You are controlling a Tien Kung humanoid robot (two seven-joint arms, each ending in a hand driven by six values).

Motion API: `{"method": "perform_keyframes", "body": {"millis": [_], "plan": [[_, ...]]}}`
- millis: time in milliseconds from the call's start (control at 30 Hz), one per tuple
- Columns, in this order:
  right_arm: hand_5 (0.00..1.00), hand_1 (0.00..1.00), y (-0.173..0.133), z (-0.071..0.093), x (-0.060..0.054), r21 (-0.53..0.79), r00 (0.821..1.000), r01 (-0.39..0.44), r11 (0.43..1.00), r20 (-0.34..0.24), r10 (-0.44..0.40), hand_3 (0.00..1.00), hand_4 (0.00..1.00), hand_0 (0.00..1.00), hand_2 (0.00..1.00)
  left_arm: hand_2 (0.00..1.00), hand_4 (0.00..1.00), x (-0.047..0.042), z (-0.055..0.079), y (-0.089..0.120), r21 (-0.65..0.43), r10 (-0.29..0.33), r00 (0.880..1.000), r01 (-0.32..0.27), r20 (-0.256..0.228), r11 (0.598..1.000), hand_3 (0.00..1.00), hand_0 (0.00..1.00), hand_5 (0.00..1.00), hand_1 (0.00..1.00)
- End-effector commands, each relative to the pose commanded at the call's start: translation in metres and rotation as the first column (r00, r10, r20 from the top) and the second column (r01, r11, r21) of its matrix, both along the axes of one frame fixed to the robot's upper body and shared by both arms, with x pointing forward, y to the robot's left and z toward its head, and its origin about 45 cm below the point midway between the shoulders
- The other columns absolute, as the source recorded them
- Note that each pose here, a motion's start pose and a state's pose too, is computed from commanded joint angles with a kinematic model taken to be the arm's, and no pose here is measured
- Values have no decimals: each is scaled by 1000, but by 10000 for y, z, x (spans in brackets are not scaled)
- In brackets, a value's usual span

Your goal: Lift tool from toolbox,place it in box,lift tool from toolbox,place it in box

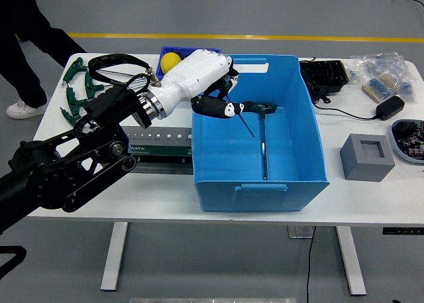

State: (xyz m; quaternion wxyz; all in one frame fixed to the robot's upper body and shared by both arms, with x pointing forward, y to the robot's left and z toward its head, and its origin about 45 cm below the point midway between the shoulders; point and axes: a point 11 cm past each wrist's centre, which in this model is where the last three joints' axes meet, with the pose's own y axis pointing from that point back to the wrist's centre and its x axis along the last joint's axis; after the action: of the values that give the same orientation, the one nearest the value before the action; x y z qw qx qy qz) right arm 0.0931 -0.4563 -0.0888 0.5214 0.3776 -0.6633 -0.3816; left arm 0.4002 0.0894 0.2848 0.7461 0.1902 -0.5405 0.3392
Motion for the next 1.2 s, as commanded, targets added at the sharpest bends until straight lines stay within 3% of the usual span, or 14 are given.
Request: {"method": "perform_keyframes", "body": {"millis": [33,67,233,267,433,467,633,667,933,1067,1200], "plan": [[725,704,-1,1,3,0,1000,0,1000,1,0,608,839,698,756,5,715,-10,-34,-27,0,-4,1000,4,-2,1000,31,120,488,2],[725,704,-3,3,8,-1,1000,0,1000,2,0,608,839,699,756,97,752,-20,-76,-54,-3,-9,1000,9,-8,1000,147,182,504,51],[725,704,-10,9,23,-2,1000,1,1000,7,-1,608,839,699,756,97,752,-73,-275,-149,-2,-36,997,36,-69,999,147,182,504,51],[725,704,-10,9,23,-2,1000,0,1000,6,0,608,839,698,756,316,930,-86,-302,-164,2,-43,996,44,-77,999,471,286,584,227],[725,704,-8,7,18,-2,1000,-3,1000,3,3,608,839,698,756,316,930,-148,-387,-226,1,-80,991,81,-109,997,471,286,584,227],[725,704,-8,7,15,-2,1000,-4,1000,2,4,608,839,699,756,655,985,-158,-393,-233,-4,-87,990,87,-111,996,700,458,621,562],[725,704,-6,3,-1,-1,1000,-6,1000,-4,6,608,839,699,756,655,985,-185,-413,-245,-14,-109,987,108,-114,994,700,458,621,562],[725,704,-6,2,-3,-1,1000,-6,1000,-4,6,608,839,699,757,717,997,-186,-417,-243,-13,-110,987,110,-115,994,768,477,634,584],[725,704,-3,-2,-15,-1,1000,-5,1000,-5,5,607,839,700,757,728,993,-169,-438,-197,-10,-101,988,100,-120,995,783,479,630,587],[725,704,2,-5,-21,0,1000,-4,1000,-6,4,608,839,700,757,739,990,-140,-421,-149,-30,-80,989,77,-123,997,794,491,631,598],[725,704,3,-6,-23,0,1000,-2,1000,-5,2,608,839,700,757,739,990,-70,-396,2,-121,-17,988,-1,-153,993,794,491,631,598]]}}
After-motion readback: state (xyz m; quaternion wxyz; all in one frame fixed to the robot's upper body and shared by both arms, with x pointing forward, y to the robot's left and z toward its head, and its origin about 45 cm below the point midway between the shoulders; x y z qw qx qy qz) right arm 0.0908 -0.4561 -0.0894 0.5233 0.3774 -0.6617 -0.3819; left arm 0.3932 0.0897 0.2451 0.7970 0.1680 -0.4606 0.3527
